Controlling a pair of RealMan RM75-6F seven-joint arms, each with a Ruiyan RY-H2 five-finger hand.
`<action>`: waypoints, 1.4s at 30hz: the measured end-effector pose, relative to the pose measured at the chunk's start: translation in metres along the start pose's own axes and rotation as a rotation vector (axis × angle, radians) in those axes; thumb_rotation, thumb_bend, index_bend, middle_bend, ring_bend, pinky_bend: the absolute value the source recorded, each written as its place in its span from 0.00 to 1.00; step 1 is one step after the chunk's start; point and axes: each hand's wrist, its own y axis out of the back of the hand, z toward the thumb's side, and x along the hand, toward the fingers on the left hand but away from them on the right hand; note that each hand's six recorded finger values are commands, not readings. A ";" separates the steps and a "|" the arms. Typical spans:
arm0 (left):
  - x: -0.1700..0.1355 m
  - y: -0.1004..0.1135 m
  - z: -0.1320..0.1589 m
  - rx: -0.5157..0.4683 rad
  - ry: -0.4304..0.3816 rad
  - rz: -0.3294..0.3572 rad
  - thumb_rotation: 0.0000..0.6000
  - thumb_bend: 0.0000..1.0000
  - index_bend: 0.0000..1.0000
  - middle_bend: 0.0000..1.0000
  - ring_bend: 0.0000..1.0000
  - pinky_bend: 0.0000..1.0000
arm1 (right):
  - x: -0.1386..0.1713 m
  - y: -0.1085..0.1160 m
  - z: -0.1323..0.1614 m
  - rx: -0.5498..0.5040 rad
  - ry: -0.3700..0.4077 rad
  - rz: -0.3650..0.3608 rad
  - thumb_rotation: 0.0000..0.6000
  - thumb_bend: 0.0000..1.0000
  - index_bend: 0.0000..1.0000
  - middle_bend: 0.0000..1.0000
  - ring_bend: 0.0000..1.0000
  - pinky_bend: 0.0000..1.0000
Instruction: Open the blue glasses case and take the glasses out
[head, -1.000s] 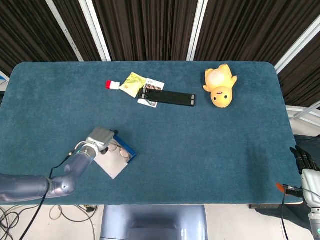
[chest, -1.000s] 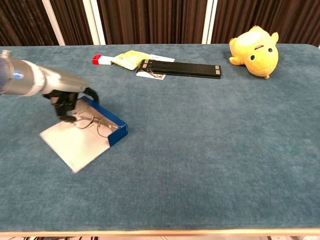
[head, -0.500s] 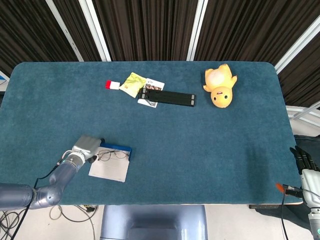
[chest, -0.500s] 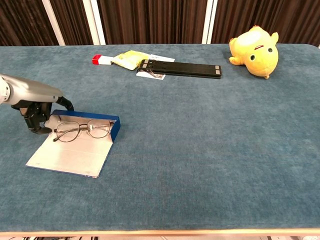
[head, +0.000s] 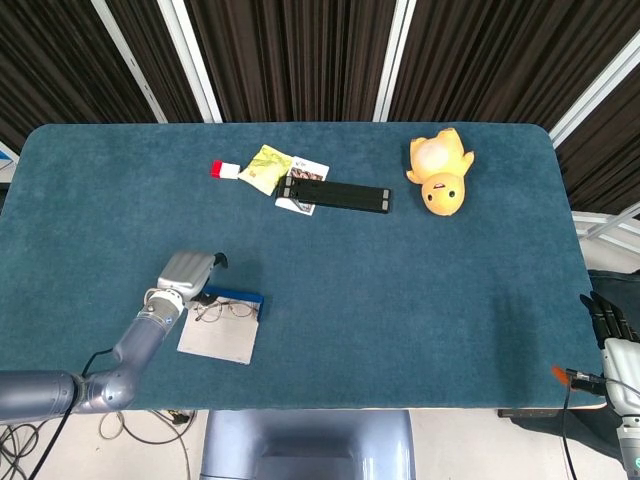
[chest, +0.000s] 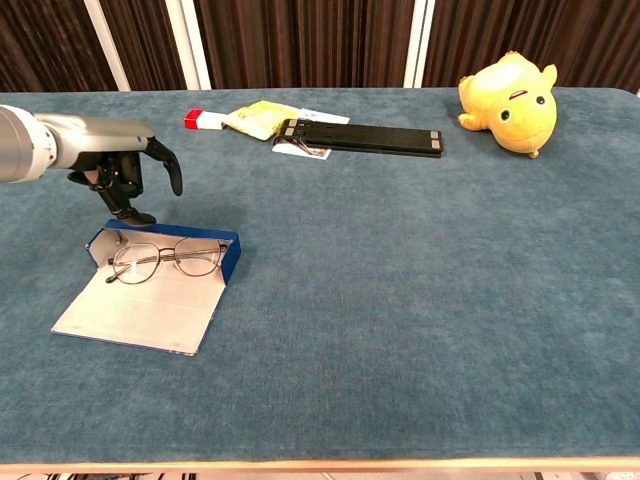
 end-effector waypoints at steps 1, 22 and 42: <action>0.001 -0.001 0.001 0.003 -0.002 0.000 1.00 0.28 0.37 0.95 0.84 0.91 | 0.000 0.000 0.000 0.000 -0.001 0.000 1.00 0.16 0.00 0.00 0.00 0.20; 0.001 -0.012 0.018 0.047 -0.043 -0.038 1.00 0.28 0.43 0.96 0.84 0.92 | 0.000 0.000 0.000 0.003 -0.002 -0.001 1.00 0.16 0.00 0.00 0.00 0.20; 0.008 -0.012 0.010 0.058 -0.014 -0.027 1.00 0.28 0.48 0.96 0.84 0.92 | 0.000 0.000 0.000 -0.003 -0.005 0.004 1.00 0.16 0.00 0.00 0.00 0.20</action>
